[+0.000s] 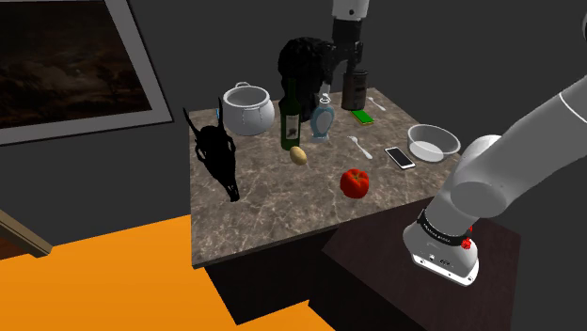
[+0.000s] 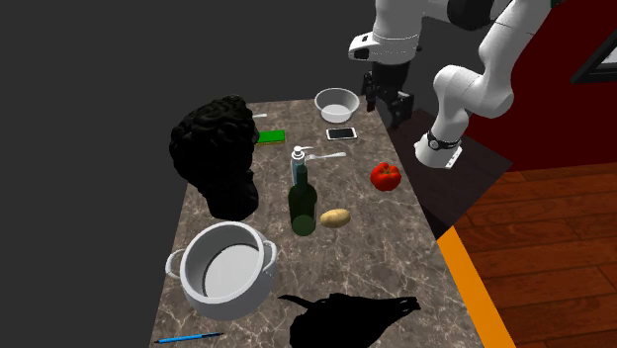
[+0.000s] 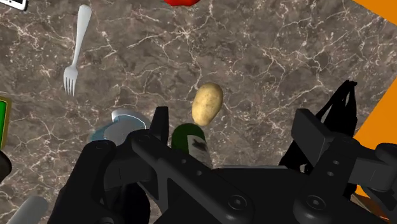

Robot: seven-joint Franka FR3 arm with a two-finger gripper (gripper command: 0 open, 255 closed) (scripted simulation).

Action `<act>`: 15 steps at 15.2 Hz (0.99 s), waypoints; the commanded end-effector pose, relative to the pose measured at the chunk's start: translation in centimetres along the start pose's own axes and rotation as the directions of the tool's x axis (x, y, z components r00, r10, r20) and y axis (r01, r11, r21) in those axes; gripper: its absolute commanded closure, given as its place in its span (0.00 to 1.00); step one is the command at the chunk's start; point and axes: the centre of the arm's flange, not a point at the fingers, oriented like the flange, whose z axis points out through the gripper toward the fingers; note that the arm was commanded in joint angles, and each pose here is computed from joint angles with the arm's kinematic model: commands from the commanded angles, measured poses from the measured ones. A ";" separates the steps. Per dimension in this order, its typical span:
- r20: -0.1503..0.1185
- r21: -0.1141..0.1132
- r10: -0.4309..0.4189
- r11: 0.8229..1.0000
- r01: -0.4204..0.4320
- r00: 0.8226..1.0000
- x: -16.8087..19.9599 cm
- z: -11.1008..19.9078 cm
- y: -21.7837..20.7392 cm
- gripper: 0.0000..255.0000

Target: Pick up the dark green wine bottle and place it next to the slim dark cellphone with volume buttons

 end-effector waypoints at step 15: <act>0.025 -0.024 0.019 1.000 -0.018 1.000 21.4 4.0 0.8 0.00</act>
